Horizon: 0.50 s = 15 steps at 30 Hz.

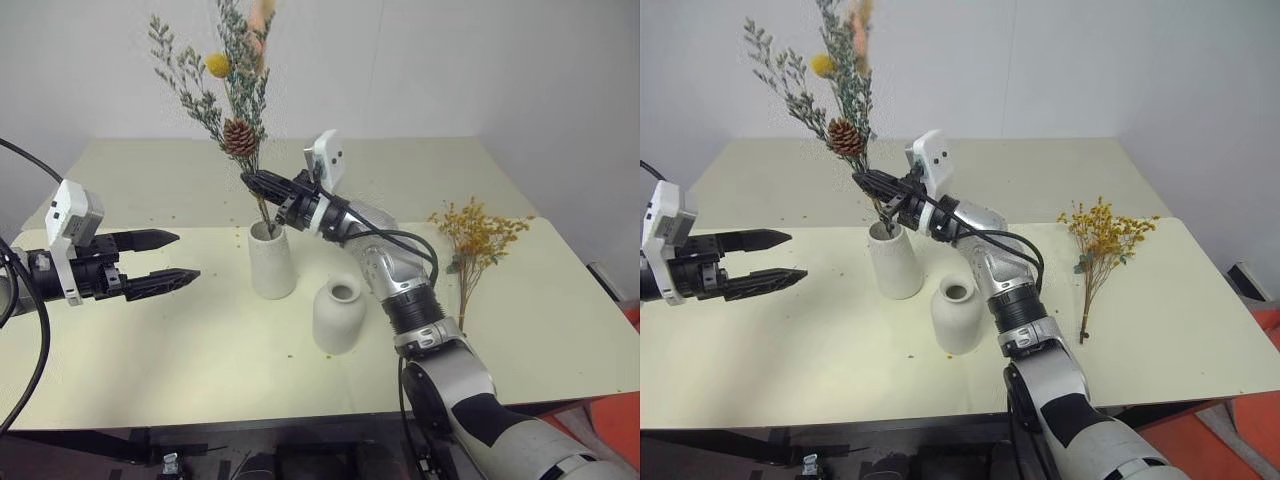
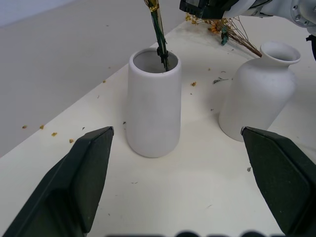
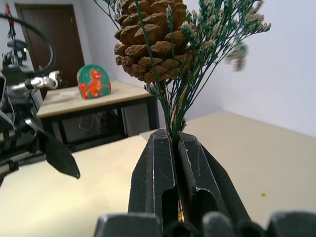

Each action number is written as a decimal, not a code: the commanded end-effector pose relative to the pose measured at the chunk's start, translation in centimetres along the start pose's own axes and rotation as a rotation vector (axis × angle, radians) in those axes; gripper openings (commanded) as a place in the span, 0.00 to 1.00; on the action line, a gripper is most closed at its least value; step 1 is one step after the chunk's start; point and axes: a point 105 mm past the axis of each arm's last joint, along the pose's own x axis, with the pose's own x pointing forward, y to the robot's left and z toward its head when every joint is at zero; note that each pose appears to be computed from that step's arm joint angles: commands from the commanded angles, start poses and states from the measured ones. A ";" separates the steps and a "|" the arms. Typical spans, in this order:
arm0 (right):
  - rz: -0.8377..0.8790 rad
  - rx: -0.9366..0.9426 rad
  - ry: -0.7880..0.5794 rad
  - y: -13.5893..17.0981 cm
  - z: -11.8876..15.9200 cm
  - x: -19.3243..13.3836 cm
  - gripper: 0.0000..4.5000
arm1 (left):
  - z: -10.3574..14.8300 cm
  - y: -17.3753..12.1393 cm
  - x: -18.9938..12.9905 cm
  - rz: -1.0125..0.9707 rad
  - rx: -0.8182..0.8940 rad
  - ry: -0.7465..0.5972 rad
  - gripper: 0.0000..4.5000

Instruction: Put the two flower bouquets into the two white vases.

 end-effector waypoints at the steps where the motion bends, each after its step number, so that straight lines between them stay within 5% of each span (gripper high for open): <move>1: 0.018 -0.064 -0.036 0.4 1.1 0.0 0.01 | 1.2 -0.2 0.1 0.001 0.065 -0.021 1.00; 14: -0.033 -0.087 -0.079 -0.1 1.6 0.0 0.01 | 1.3 0.2 0.0 0.012 0.075 -0.022 1.00; 15: -0.033 -0.091 -0.083 -0.1 1.7 0.0 0.14 | 1.3 0.2 0.0 0.013 0.075 -0.022 1.00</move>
